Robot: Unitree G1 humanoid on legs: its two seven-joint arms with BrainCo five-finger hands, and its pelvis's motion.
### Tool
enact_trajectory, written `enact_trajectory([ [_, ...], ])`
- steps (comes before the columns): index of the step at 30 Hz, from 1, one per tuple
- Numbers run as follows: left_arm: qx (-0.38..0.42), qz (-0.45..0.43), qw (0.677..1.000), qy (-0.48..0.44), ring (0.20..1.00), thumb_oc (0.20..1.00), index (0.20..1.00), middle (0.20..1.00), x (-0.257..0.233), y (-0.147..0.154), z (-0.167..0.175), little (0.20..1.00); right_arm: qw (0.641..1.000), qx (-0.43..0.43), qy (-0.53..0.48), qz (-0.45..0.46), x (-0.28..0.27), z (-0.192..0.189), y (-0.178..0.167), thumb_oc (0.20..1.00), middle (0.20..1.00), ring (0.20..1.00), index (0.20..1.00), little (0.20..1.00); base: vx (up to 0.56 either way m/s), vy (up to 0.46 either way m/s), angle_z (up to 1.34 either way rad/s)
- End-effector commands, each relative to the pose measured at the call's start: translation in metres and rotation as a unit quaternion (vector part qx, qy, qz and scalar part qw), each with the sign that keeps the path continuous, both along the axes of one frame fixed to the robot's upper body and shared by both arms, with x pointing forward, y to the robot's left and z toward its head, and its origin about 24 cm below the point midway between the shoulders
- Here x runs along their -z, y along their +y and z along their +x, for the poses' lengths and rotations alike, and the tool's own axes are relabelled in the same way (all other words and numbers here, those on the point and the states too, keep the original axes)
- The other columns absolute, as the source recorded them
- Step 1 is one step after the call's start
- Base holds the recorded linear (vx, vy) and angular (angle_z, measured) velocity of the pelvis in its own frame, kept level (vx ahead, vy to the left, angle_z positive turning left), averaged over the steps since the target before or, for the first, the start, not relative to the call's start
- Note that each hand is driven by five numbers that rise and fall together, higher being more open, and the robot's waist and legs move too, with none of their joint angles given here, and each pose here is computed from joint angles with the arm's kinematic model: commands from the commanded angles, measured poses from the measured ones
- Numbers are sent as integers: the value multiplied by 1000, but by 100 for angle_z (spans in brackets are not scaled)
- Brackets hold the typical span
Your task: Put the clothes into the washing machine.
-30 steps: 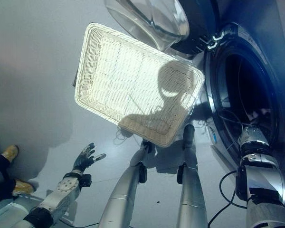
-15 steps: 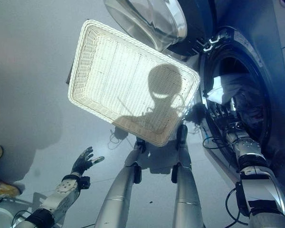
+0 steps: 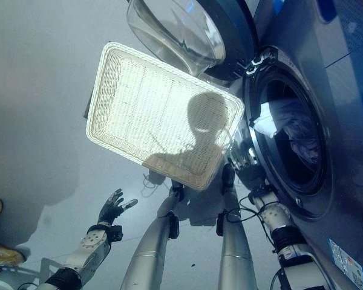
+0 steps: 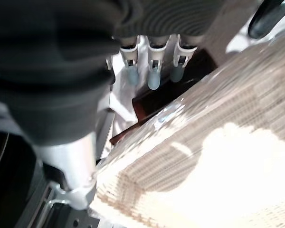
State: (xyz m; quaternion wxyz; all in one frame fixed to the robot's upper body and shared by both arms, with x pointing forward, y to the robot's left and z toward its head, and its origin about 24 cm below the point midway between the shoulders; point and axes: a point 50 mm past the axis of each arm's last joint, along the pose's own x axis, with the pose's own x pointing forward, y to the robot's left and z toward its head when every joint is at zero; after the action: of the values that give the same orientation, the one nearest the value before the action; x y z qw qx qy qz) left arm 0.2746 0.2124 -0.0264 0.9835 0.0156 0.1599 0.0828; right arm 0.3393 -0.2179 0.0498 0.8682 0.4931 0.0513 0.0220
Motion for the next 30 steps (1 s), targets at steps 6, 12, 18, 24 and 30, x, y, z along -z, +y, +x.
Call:
enact_trajectory([
  [6, -22, -10, 997, 66, 1000, 1000, 1000, 1000, 35, 12, -31, 1000, 944, -28, 98, -314, 45, -21, -4, 1000, 1000, 1000, 1000, 1000, -47, 97, 1],
  [12, 21, -45, 992, 119, 1000, 1000, 1000, 1000, 54, 15, -43, 1000, 850, -64, 178, -492, 93, -53, -9, 1000, 1000, 1000, 1000, 1000, 1, 44, 6],
  [18, 63, -116, 973, 187, 1000, 1000, 1000, 1000, 82, 11, -76, 1000, 761, -147, 196, -601, 136, -102, -7, 1000, 1000, 1000, 1000, 1000, 108, -8, 5],
  [24, 56, -137, 949, 278, 1000, 1000, 1000, 1000, 108, 12, -114, 1000, 776, -184, 281, -534, 169, -148, -7, 1000, 1000, 1000, 1000, 1000, 137, -40, 12],
  [30, 99, -107, 917, 371, 1000, 1000, 1000, 1000, 127, -3, -146, 1000, 718, -286, 327, -544, 196, -191, 11, 1000, 1000, 1000, 1000, 1000, 142, -49, 5],
])
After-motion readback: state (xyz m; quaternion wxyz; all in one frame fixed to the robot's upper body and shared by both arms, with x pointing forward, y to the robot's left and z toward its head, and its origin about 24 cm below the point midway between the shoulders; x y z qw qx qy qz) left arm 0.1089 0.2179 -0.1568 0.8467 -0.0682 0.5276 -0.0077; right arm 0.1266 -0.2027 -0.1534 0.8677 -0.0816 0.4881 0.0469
